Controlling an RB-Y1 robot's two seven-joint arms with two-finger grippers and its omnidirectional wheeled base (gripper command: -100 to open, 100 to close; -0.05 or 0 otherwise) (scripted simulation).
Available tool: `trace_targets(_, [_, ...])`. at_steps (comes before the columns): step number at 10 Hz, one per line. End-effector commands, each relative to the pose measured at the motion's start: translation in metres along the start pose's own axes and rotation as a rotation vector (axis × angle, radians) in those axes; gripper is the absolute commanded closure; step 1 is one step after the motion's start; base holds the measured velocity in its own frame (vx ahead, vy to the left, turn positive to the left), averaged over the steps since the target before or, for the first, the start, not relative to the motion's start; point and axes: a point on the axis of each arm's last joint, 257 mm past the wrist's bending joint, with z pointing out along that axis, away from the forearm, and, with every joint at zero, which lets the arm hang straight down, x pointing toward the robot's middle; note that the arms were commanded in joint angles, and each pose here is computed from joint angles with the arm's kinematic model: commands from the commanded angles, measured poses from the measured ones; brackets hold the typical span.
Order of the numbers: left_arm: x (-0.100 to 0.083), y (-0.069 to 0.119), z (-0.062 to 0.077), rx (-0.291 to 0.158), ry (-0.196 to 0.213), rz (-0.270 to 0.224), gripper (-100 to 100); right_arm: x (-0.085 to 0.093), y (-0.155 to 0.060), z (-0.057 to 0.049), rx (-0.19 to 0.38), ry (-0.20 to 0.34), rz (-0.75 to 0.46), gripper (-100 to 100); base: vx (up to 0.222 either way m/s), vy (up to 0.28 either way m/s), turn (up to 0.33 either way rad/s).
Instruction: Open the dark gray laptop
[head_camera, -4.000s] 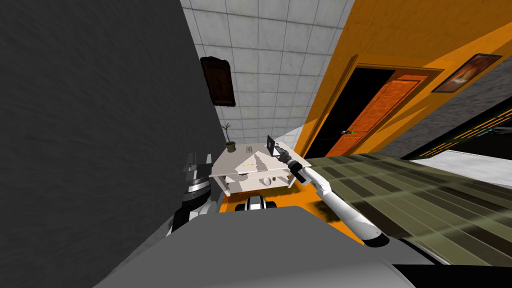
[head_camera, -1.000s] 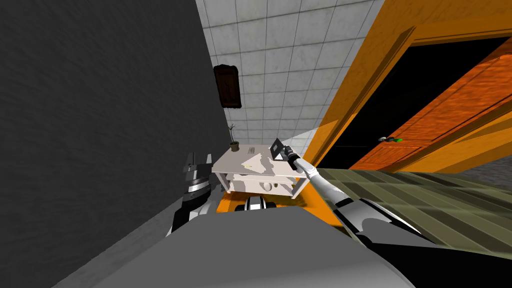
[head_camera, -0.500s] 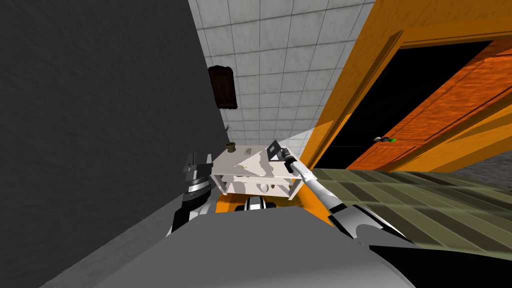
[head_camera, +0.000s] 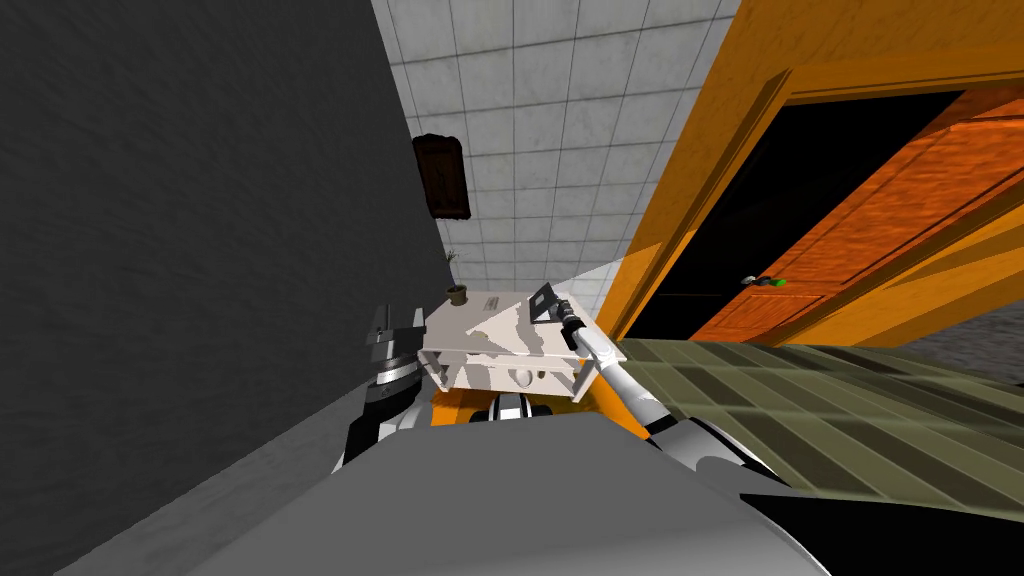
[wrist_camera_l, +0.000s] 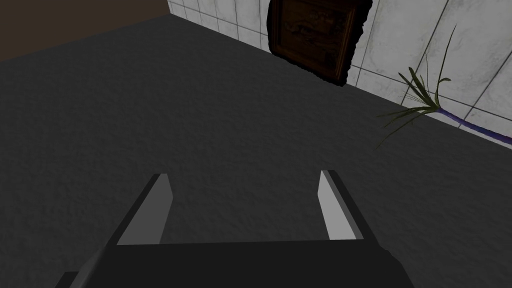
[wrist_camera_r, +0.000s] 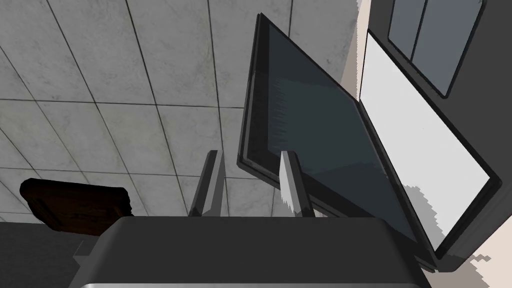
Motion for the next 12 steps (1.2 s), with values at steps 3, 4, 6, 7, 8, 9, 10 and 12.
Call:
trace_targets(3, [0.000, 0.000, 0.000, 0.000, 0.000, 0.000, 0, -0.037, 0.021, -0.016, -0.013, -0.001, 0.091, 100, 0.019, -0.100, -0.010])
trace_targets(4, [0.000, 0.000, 0.000, 0.000, 0.000, 0.000, 0, -0.041, 0.023, -0.016, -0.014, -0.002, 0.104, 100, 0.019, -0.110, 0.013])
trace_targets(6, [0.000, 0.000, 0.000, 0.000, 0.000, 0.000, 0, -0.010, 0.007, 0.004, -0.011, 0.001, 0.088, -100, -0.059, 0.059, 0.017])
trace_targets(7, [0.000, 0.000, 0.000, 0.000, 0.000, 0.000, 0, -0.010, 0.007, 0.004, -0.011, 0.001, 0.088, -100, -0.038, 0.099, -0.003])
trace_targets(8, [0.000, 0.000, 0.000, 0.000, 0.000, 0.000, 0, -0.001, 0.003, 0.010, -0.012, 0.001, 0.087, -100, -0.040, 0.080, 0.006])
trace_targets(9, [0.000, 0.000, 0.000, 0.000, 0.000, 0.000, 0, 0.008, -0.002, 0.016, -0.012, 0.003, 0.087, -100, -0.046, 0.078, 0.013])
trace_targets(10, [0.000, 0.000, 0.000, 0.000, 0.000, 0.000, 0, 0.017, -0.008, 0.022, -0.012, 0.005, 0.086, -100, -0.056, 0.076, 0.014])
trace_targets(12, [0.000, 0.000, 0.000, 0.000, 0.000, 0.000, 0, 0.036, -0.021, 0.034, -0.009, 0.013, 0.088, -100, -0.071, 0.074, 0.010])
